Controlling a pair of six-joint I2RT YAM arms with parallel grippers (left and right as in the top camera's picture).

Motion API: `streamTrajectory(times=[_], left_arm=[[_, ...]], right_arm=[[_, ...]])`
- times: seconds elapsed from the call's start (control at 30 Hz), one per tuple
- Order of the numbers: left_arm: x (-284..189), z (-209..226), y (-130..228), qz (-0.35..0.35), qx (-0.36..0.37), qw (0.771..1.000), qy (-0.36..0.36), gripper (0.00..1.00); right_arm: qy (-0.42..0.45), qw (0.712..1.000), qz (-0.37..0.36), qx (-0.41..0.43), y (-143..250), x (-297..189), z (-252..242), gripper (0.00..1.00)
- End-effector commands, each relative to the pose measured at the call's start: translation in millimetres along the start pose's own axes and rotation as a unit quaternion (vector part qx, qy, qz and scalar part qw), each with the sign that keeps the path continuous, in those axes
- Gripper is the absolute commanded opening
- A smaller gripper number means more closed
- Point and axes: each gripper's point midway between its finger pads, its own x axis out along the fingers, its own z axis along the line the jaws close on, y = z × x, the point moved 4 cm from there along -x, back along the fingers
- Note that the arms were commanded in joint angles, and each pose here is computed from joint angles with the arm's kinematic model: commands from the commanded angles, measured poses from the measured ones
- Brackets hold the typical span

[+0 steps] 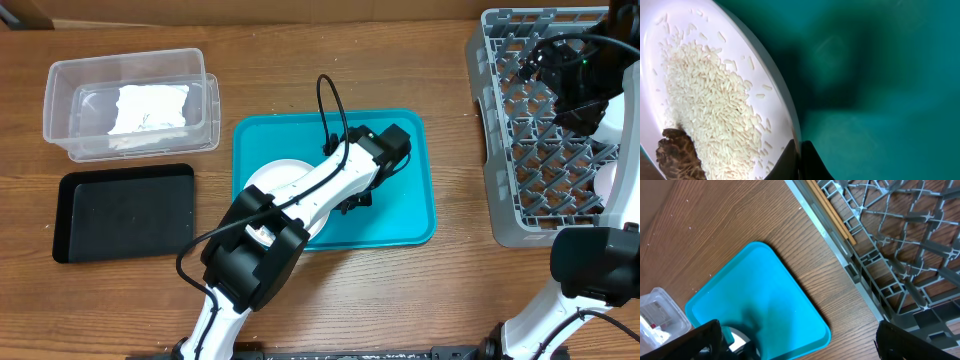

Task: Sort waste into correct bins and load items into the dishwasher
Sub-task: 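Grasp the white plate rim with the left gripper, then lift the plate and carry it left over the black tray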

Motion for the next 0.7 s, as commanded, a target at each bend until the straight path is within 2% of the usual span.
streamTrajectory(times=[0.0, 0.27, 0.67], left_arm=[[-18, 2, -15, -0.025, -0.014, 1.000, -0.009, 0.04], [-38, 28, -27, -0.009, -0.027, 0.999, -0.033, 0.04], [-45, 125, -71, 0.051, -0.146, 0.985, -0.075, 0.04]], right_arm=[[-0.007, 1.000, -0.019, -0.001, -1, -12, 2, 1.00], [-0.007, 1.000, -0.019, -0.001, -1, -12, 2, 1.00], [-0.007, 1.000, -0.019, -0.001, -1, -12, 2, 1.00]])
